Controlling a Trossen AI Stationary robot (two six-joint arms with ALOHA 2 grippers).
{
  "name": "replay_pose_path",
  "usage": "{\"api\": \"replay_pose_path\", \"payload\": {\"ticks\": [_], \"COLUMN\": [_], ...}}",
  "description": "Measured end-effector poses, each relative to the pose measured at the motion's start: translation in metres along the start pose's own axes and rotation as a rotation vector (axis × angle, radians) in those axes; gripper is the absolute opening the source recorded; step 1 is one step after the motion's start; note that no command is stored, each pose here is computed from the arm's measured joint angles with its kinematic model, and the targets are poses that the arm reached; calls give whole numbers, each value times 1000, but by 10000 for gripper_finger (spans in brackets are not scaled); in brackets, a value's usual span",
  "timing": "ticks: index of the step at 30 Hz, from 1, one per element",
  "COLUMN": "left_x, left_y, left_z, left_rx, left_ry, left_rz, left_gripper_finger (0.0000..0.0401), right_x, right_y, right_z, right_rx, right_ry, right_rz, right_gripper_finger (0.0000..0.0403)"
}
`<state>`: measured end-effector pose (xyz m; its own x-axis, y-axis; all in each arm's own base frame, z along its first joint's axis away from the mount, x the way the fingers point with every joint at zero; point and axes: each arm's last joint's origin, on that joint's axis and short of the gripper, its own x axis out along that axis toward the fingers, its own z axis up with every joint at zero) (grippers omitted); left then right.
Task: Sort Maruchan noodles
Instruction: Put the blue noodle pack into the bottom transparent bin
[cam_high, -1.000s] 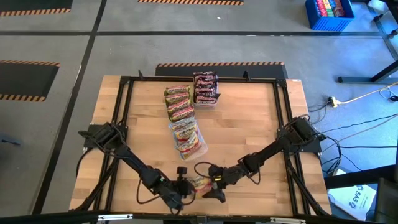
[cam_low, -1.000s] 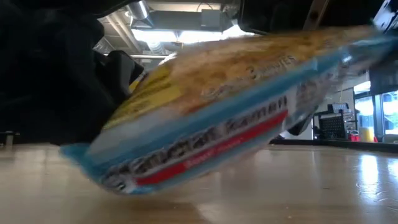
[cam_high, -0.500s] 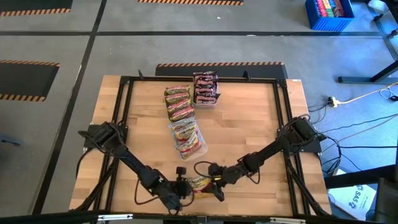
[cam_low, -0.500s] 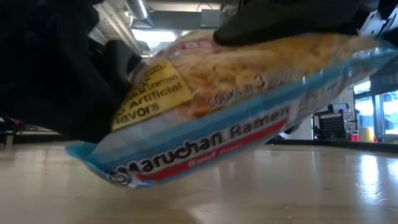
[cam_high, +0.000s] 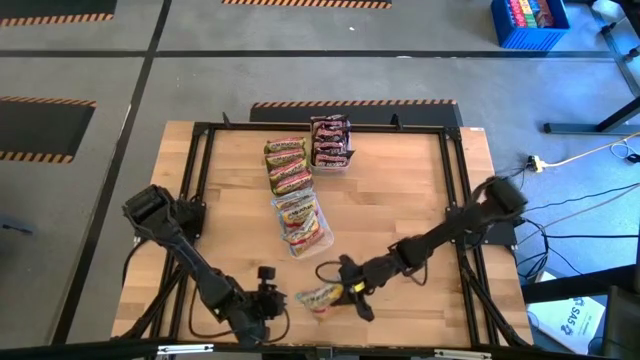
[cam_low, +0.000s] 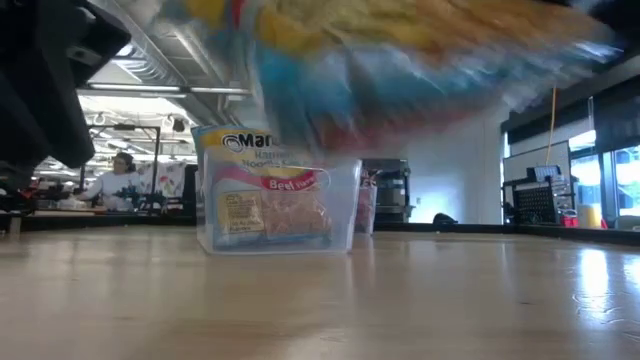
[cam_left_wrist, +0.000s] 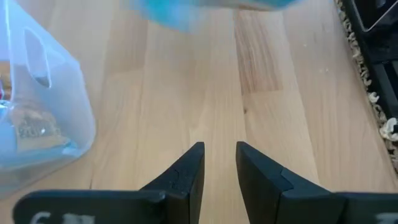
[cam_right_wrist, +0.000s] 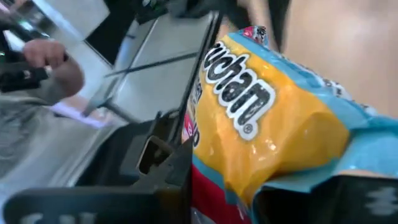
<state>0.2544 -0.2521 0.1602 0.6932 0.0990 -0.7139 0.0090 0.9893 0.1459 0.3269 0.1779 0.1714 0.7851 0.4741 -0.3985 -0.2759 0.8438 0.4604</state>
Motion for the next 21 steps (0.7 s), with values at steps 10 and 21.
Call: {"api": "replay_pose_path", "payload": {"ticks": [10,21], "left_x": [2,2], "left_y": [1,2], "left_z": [1,1], "left_rx": [-2,-3], "left_ry": [-11,-20], "left_rz": [23,35], "left_gripper_finger": [87,87], "right_x": [-53,-60], "right_y": [-17,-79], "right_z": [60,75], "right_rx": [-499,-569], "right_ry": [-118,-74], "right_rz": [-186,-328], "right_gripper_finger": [98,98]}}
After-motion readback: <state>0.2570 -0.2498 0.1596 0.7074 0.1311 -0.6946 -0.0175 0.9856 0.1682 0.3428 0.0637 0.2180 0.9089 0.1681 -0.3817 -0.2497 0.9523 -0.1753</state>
